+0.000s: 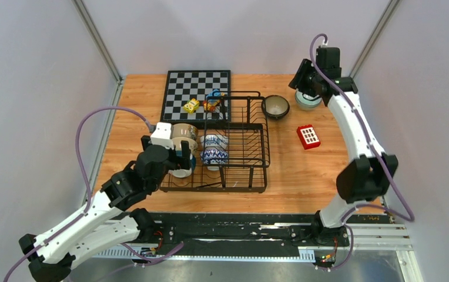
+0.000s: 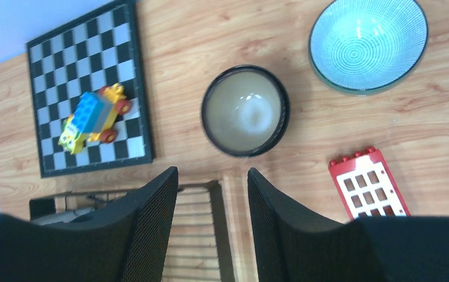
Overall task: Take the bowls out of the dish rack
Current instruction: Adjust the bowl in the bowl, then adjust the dish rack at the center of the board.
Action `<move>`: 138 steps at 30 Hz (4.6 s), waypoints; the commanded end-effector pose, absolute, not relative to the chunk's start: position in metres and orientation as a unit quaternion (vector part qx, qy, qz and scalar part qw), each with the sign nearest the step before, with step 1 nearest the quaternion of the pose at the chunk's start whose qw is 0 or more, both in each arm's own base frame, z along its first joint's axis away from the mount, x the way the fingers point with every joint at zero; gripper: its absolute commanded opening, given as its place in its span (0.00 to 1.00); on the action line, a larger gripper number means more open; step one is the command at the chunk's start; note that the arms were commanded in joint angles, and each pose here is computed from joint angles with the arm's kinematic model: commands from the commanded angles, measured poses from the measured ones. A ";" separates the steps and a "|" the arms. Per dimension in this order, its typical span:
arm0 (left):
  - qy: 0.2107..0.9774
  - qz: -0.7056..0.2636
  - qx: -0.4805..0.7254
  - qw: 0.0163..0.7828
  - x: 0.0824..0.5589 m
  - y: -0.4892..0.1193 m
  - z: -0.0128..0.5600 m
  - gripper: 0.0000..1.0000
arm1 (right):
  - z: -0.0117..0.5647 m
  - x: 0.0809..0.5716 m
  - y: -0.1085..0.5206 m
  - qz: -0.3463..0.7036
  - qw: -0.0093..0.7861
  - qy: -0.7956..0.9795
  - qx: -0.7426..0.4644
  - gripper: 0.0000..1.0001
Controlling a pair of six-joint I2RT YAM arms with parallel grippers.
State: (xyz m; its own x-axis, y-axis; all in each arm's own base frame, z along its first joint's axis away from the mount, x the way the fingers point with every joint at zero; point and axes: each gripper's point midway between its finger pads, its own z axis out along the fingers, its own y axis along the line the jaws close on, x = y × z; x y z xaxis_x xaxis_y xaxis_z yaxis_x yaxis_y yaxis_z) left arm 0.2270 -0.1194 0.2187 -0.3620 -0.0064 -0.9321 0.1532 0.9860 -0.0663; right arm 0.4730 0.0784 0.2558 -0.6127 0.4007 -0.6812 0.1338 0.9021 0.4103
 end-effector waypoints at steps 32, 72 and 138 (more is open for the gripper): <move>0.847 -0.115 -0.129 0.503 0.247 -0.089 0.198 1.00 | 0.130 0.192 0.146 0.355 0.381 0.853 0.025 0.55; 0.892 -0.063 -0.227 0.386 0.256 -0.052 0.061 0.55 | 0.102 0.211 0.166 0.386 0.323 0.858 0.103 0.56; 0.856 -0.099 -0.169 0.479 0.237 -0.060 0.157 1.00 | 0.119 0.152 0.112 0.273 0.303 0.888 0.213 0.63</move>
